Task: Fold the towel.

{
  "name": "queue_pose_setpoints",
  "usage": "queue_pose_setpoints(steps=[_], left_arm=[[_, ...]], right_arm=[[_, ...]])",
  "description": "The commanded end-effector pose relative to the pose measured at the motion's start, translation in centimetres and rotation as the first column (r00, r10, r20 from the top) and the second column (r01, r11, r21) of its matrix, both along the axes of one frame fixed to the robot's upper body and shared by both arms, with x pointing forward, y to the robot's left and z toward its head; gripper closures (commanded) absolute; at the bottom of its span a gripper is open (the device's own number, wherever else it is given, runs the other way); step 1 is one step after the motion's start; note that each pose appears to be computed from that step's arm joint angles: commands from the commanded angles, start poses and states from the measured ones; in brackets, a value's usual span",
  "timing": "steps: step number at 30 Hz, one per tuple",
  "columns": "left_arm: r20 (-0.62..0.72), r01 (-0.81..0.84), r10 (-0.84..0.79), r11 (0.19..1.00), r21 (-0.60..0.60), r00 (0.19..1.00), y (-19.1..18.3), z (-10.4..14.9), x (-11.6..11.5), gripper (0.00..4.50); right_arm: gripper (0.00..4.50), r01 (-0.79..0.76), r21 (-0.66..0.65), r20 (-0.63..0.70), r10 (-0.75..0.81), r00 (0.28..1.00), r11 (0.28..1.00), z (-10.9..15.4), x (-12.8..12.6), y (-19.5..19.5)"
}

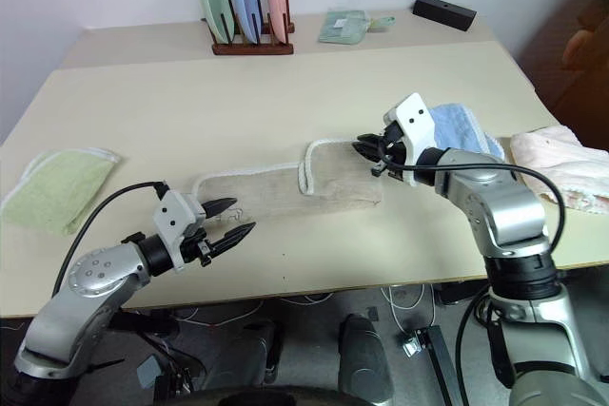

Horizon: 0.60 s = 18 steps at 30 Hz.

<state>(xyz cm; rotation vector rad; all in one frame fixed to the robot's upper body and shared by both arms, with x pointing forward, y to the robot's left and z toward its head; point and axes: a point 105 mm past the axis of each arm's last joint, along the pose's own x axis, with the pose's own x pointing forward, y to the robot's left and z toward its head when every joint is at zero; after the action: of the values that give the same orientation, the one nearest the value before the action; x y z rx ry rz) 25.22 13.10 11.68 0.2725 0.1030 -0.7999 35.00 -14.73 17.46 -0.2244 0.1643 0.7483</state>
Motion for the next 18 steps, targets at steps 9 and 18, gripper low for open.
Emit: queue_pose_setpoints(steps=[9, 18], left_arm=[[-0.062, -0.151, 0.145, 0.984, -0.096, 0.987, 1.1, -0.2, -2.3, 1.6], [-0.233, -0.363, 0.309, 0.9, -0.243, 0.922, 2.8, -1.0, -3.6, 1.6]], right_arm=[[4.45, -0.117, -0.139, -0.116, 0.101, 0.988, 0.983, -9.9, 0.1, 3.6], [3.97, -0.175, -0.091, 0.103, 0.184, 0.977, 0.98, -2.8, 0.7, 3.0]])
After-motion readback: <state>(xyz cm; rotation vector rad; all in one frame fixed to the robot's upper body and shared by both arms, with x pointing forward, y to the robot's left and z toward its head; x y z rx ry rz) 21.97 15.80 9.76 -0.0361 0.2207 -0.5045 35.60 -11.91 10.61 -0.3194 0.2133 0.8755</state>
